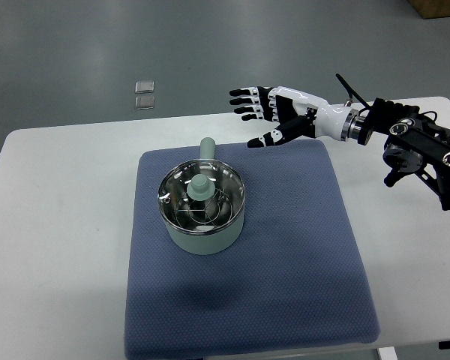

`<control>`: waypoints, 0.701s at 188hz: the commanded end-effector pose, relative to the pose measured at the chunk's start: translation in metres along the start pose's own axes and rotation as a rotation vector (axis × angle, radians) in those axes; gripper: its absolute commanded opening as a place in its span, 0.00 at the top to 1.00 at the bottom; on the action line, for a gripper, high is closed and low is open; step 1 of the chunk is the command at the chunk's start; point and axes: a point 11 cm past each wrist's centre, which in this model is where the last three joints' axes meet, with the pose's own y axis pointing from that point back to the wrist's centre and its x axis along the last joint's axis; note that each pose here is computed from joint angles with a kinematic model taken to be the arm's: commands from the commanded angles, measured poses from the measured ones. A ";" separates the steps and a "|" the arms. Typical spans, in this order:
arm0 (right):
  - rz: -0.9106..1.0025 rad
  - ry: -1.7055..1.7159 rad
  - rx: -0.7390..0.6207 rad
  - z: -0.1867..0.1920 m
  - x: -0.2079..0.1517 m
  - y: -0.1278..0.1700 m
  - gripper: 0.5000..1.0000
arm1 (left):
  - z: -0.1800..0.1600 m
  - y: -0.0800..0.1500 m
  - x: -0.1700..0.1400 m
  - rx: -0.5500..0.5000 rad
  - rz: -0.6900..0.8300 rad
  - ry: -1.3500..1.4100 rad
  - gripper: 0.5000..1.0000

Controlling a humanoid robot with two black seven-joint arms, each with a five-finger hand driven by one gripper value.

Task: Open lid and place right of pot
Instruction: 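Move the right hand over the glass lid on the green saucepan, then lower the right hand onto the lid's pale green knob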

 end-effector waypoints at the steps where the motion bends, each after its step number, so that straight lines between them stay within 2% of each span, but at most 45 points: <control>1: -0.115 0.188 -0.006 -0.015 -0.016 -0.012 0.14 | 0.000 0.000 0.000 0.000 -0.002 0.001 0.00; 19: -0.213 0.386 -0.048 -0.029 -0.025 -0.022 0.14 | 0.000 0.000 0.000 0.000 -0.005 0.000 0.00; 44: -0.325 0.630 -0.035 -0.054 -0.031 -0.033 0.14 | 0.000 0.000 0.000 0.000 -0.005 0.000 0.00; 85: -0.453 0.849 -0.082 -0.081 -0.041 -0.054 0.14 | -0.001 0.000 -0.001 0.000 -0.007 0.003 0.00; 132: -0.600 1.017 -0.204 -0.071 -0.073 -0.083 0.14 | -0.002 0.000 -0.002 0.002 -0.011 0.003 0.00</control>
